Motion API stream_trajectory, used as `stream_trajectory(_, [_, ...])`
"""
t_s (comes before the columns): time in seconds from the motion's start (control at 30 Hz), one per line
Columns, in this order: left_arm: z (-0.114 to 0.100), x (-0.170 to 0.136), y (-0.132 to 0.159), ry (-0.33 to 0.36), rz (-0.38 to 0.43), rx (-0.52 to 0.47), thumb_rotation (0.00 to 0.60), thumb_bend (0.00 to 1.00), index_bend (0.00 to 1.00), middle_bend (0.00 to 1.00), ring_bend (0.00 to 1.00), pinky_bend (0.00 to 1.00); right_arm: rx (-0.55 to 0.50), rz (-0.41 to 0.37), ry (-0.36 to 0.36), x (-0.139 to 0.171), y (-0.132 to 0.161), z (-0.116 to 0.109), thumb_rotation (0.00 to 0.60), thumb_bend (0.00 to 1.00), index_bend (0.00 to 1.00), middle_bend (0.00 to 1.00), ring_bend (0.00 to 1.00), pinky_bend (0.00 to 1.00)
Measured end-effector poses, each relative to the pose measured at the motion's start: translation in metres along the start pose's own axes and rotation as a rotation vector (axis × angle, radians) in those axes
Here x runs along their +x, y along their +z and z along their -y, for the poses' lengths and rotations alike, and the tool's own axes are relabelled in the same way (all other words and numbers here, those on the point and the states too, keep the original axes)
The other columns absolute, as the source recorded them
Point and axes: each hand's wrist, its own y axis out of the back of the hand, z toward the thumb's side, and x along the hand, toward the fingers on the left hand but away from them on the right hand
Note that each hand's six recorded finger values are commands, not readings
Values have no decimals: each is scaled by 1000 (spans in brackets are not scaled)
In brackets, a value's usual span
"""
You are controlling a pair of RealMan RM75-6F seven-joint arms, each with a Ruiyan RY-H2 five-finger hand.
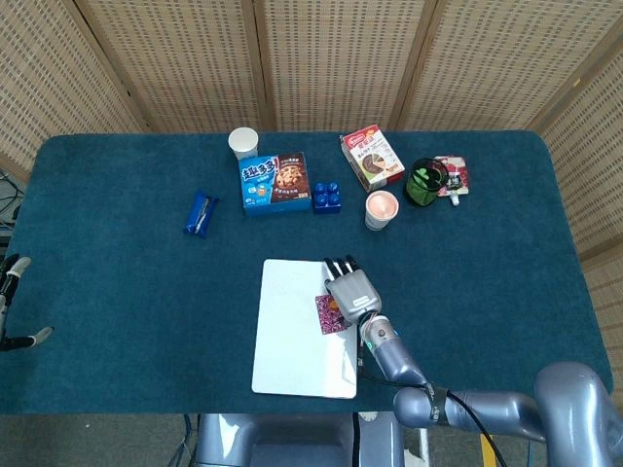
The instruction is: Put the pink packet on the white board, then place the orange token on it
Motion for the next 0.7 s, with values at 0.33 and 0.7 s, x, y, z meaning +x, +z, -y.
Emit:
stream_trajectory(0.33, [0,0,1,2,4,0,600,0,0,0,0,0,-29,-23,-55,14,3,-27,600,131,216,0,0,0])
stream_trajectory(0.7, [-3,-6,7,16,51,-23,600,0,0,0,0,0,-75,32,-340,77,-78,-74,600,0,149,0,0,0])
